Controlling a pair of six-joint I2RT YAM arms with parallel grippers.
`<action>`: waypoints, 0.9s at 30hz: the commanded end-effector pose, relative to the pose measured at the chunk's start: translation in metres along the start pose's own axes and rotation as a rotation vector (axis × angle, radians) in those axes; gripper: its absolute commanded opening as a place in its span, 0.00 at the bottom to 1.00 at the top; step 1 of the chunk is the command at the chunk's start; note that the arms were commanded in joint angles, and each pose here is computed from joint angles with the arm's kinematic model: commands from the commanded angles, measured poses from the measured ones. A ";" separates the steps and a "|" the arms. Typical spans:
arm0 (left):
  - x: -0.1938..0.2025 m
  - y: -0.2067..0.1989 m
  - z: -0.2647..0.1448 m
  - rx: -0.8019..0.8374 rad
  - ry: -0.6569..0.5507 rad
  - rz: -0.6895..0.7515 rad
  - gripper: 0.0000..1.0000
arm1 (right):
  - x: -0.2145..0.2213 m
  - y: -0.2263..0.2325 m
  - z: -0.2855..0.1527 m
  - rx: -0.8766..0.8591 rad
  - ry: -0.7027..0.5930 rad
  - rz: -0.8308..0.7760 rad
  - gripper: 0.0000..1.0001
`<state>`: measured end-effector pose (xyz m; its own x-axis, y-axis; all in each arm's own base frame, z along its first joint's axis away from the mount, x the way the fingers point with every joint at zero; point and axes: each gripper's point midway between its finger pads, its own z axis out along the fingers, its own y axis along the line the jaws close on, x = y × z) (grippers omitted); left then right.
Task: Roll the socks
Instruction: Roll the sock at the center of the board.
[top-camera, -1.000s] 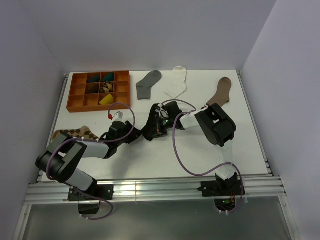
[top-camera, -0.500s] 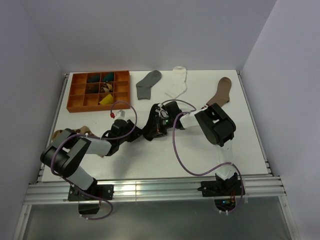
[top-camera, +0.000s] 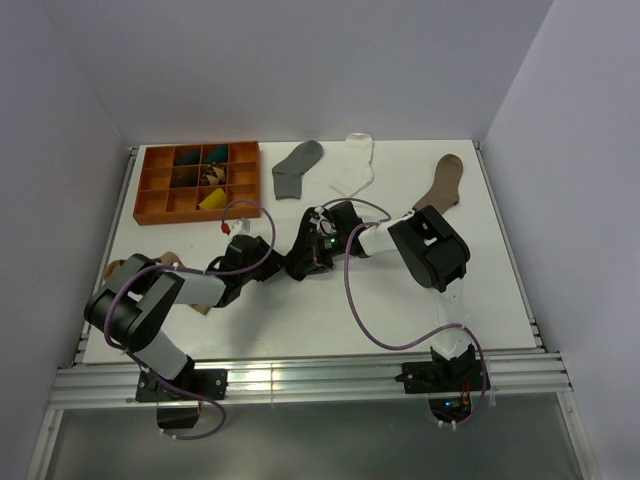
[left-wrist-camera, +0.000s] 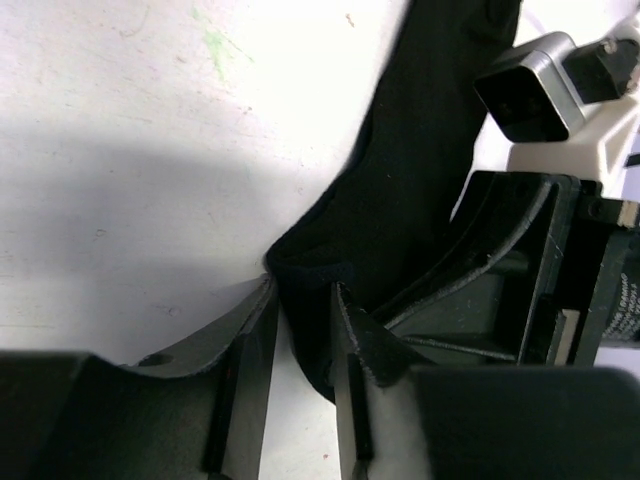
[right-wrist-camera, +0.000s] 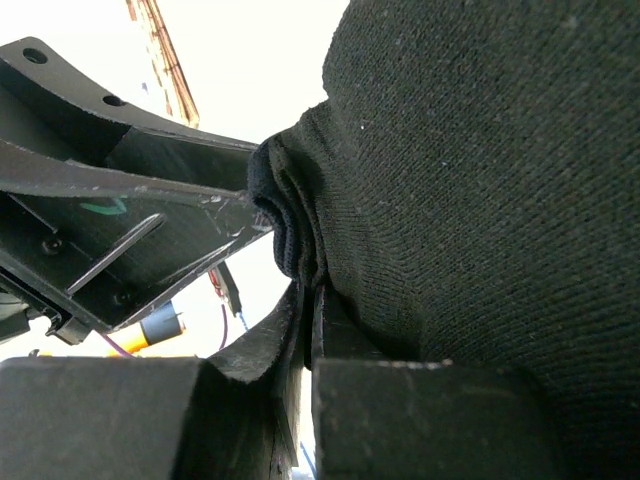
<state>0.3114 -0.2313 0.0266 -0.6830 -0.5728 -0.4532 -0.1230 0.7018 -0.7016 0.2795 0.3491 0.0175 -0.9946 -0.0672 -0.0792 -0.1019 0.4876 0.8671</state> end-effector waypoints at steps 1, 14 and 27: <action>0.004 0.024 0.004 -0.121 0.006 -0.016 0.33 | -0.003 -0.017 0.004 0.059 -0.011 0.028 0.00; 0.007 0.054 0.004 -0.327 0.025 -0.056 0.13 | -0.009 -0.013 -0.006 0.110 -0.061 -0.033 0.27; 0.006 0.044 0.006 -0.373 0.044 0.032 0.07 | -0.023 0.014 -0.042 0.277 -0.274 -0.326 0.46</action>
<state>0.3267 -0.2315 0.0223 -0.6750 -0.6066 -0.4200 -0.2949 0.7436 -0.6001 0.2933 0.3279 0.0352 -0.9448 -0.0285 -0.3265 -0.2670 0.6445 0.7164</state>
